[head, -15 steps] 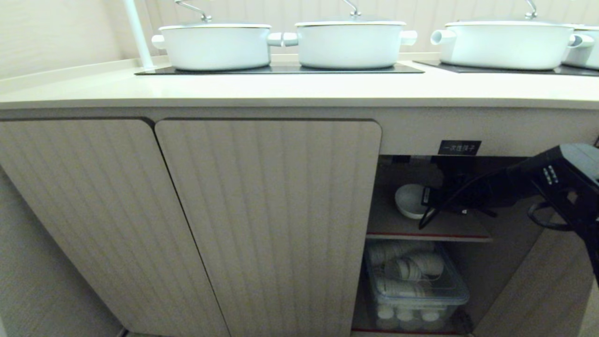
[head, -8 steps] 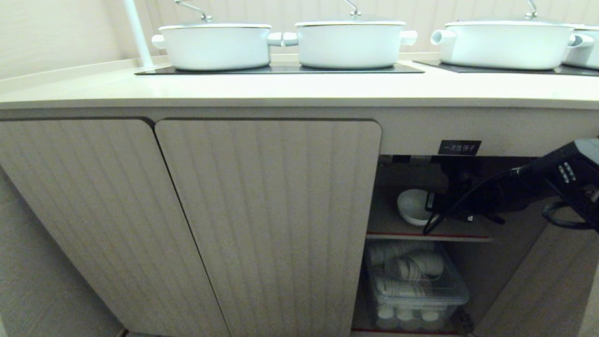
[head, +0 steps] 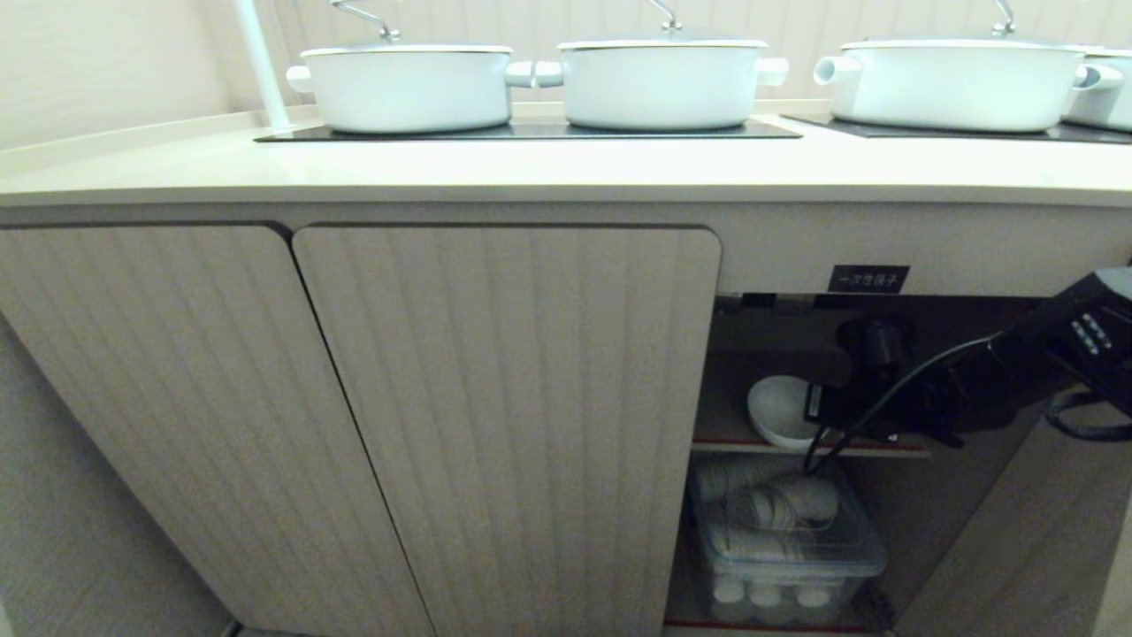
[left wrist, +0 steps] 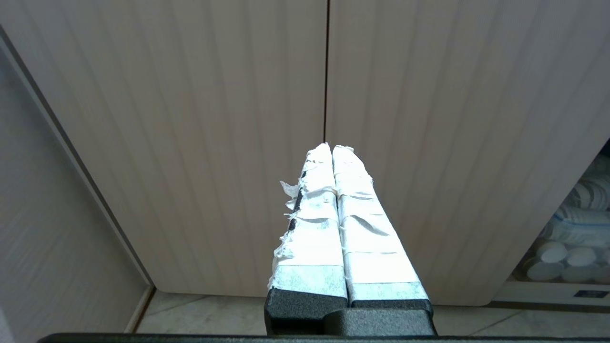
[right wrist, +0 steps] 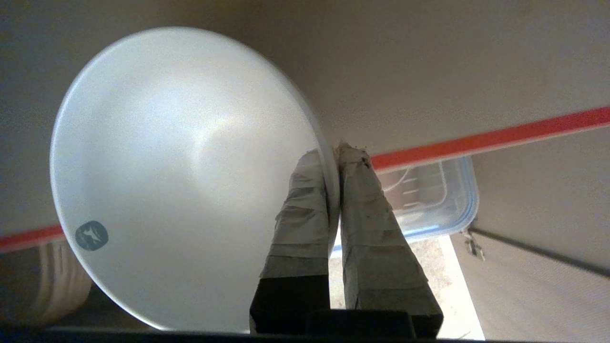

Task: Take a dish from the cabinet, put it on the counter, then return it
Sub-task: Place it on the table

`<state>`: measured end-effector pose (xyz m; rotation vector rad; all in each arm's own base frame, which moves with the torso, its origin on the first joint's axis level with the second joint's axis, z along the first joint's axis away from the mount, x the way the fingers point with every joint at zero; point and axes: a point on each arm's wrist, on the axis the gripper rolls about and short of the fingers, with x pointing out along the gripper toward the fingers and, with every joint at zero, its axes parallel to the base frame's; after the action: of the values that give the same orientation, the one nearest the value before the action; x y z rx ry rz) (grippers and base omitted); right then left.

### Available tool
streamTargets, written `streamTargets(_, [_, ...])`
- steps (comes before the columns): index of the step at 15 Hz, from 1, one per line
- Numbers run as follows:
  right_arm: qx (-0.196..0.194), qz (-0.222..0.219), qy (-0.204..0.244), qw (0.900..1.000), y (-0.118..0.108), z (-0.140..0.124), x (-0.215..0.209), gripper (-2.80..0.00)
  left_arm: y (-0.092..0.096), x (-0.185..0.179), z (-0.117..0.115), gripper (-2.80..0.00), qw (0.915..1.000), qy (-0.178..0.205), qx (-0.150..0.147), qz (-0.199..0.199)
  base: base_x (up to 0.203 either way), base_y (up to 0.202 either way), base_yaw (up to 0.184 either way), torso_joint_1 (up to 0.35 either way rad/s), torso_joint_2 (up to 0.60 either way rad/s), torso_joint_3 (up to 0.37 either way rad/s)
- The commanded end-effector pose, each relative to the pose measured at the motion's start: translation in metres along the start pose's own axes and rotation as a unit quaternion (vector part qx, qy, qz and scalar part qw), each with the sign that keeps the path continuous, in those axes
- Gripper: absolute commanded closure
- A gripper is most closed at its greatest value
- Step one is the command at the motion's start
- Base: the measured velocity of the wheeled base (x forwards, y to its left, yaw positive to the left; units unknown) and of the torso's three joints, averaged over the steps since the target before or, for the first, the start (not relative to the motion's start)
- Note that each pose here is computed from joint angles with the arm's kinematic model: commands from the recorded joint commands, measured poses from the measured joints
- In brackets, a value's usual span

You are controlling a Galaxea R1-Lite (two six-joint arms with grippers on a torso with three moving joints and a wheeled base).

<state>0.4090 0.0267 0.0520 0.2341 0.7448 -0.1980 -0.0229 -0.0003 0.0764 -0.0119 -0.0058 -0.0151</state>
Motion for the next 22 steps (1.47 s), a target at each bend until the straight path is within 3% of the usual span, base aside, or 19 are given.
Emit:
streamTargets(1, [-0.001,0.001,0.000,1.000,0.001,-0.001,-0.004,0.00,0.000,0.000,0.000,0.00,1.0000,0.000,0.000,0.000,0.000,0.000,0.000,0.000,0.00,0.000])
streamTargets(10, [-0.005,0.000,0.018,1.000,-0.004,-0.014,-0.028,0.00,0.000,0.000,0.000,0.00,1.0000,0.000,0.000,0.000,0.000,0.000,0.000,0.000,0.00,0.000])
streamTargets(22, [-0.021,0.021,0.046,0.998,-0.016,-0.046,-0.090,0.00,0.000,0.000,0.000,0.00,1.0000,0.000,0.000,0.000,0.000,0.000,0.000,0.000,0.00,0.000])
